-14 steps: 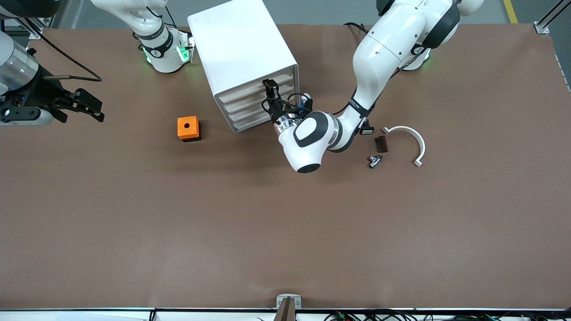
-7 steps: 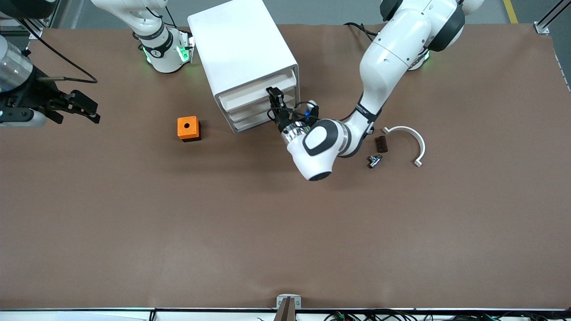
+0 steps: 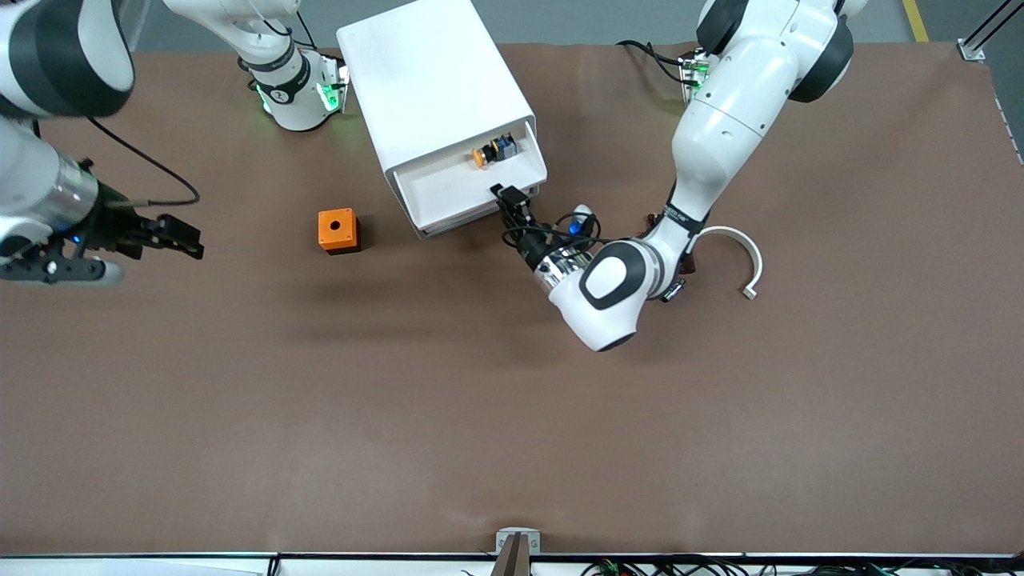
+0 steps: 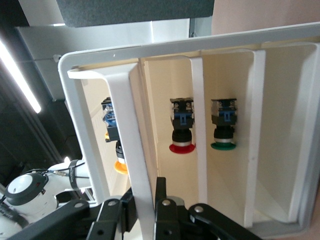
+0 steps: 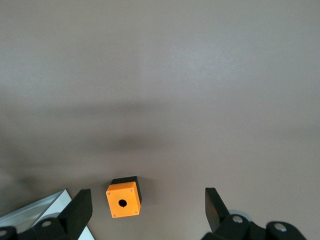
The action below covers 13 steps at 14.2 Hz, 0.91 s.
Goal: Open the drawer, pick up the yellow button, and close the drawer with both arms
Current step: 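Pull the drawer open with the left gripper while the right gripper approaches, then grasp the yellow button in the drawer with the right gripper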
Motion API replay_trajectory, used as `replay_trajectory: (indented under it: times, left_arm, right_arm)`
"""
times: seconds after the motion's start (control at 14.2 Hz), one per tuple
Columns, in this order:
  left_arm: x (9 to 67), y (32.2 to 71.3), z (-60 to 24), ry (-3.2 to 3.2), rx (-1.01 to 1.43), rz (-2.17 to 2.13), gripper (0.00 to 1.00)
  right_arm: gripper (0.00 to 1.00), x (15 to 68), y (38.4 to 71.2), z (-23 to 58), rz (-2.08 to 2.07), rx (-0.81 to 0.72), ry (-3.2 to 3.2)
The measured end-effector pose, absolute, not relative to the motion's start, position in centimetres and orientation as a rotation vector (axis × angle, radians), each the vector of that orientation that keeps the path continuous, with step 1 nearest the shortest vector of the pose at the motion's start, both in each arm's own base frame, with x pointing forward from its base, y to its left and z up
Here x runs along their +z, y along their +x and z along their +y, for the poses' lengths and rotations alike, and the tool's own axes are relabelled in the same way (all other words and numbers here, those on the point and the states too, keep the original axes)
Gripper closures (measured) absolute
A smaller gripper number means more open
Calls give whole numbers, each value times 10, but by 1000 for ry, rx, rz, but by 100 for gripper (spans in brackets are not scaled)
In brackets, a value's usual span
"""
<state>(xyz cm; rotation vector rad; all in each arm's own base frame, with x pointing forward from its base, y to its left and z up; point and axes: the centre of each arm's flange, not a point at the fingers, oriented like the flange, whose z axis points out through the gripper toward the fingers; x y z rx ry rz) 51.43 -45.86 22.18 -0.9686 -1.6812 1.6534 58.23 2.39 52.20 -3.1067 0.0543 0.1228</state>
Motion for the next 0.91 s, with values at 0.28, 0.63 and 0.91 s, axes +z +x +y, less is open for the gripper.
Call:
replay_trajectory:
  times: [0.28,0.63,0.91]
  left_arm:
    - [219,536,-433,-929,1687,-1715,84]
    - [219,553,-413,-895,1718,-1755,82]
    - [219,566,-398,-876,1738,-1779,81]
  right_arm:
    - [0,510,596,11,195,150,-3097]
    - [0,525,583,110,624,159,-3054]
    - [0,528,540,242,931,162,-3006]
